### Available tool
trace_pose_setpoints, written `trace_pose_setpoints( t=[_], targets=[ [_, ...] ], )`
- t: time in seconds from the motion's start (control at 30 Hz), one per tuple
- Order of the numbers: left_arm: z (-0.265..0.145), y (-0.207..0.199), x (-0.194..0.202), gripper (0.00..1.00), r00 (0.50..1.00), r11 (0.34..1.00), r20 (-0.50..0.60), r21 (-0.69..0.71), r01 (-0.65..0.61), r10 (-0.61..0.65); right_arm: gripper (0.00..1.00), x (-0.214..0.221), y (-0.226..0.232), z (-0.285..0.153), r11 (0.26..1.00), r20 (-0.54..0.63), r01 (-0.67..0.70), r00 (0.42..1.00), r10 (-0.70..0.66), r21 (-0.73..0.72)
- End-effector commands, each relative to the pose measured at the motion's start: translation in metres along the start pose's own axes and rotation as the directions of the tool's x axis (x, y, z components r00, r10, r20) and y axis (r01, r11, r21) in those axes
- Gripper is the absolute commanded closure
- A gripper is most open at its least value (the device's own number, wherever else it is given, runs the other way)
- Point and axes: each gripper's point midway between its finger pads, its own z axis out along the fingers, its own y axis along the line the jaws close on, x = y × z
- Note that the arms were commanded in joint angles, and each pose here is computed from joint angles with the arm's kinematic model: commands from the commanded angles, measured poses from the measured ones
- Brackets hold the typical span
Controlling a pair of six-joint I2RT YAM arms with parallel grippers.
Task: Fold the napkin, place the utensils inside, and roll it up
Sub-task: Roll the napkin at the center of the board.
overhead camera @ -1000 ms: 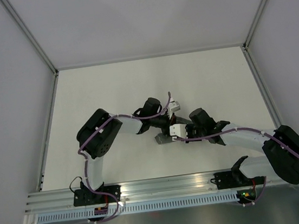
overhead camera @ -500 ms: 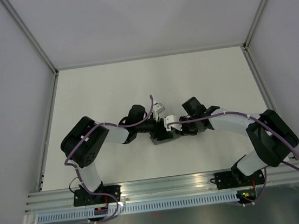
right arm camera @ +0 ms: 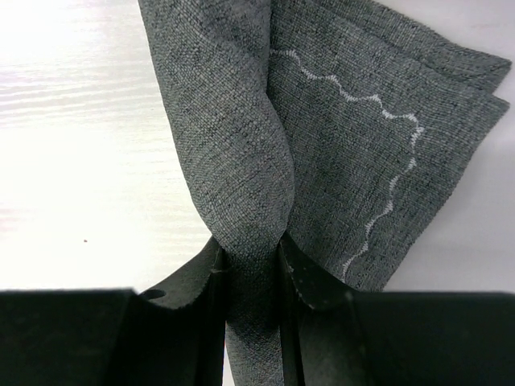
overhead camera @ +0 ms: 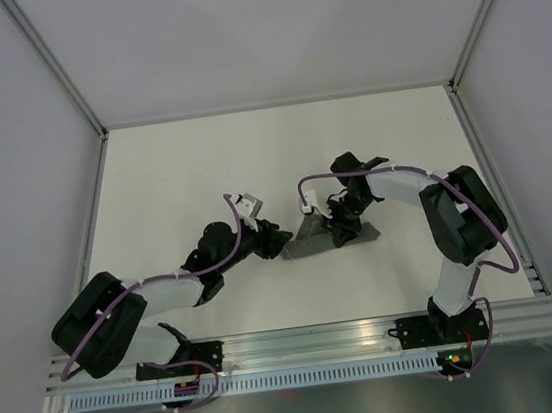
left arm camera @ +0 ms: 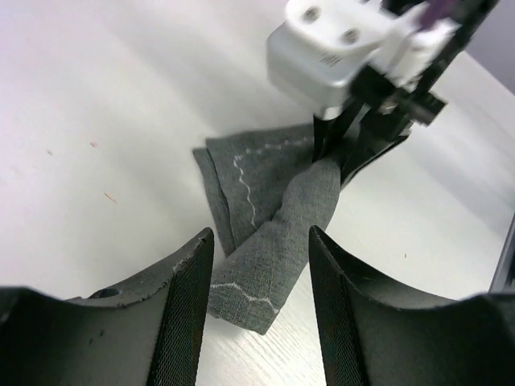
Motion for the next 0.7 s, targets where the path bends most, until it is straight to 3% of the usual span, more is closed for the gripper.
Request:
trace_pose_setpoints(
  t=[0.0,0.2,0.37,0.53,0.67],
  targets=[
    [-0.011,0.000,-0.047,0.44,0.978,0.993,0.184,-0.091,-0.078,0.093,0.89,0.048,0.026,0.014,0.979,-0.159,-0.112,0.984,0.084,-0.171],
    [-0.022,-0.029,-0.063,0.41,0.920,0.941,0.215,-0.163,-0.297,0.328,0.89,0.050,0.016,0.022,0.949,-0.195,-0.190,0.970,0.143,-0.250],
    [-0.002,-0.052,-0.049,0.38,0.845,0.846,0.072,-0.111,-0.522,0.531,0.89,0.050,0.009,0.025,0.940,-0.216,-0.227,0.961,0.173,-0.257],
    [0.032,-0.069,-0.004,0.38,0.701,0.704,-0.091,0.010,-0.710,0.708,0.90,0.050,0.005,0.028,0.930,-0.234,-0.253,0.953,0.192,-0.268],
    [0.058,-0.081,0.011,0.37,0.625,0.637,-0.136,0.087,-0.766,0.769,0.89,0.051,0.004,0.029,0.921,-0.246,-0.271,0.948,0.203,-0.281]
  ],
)
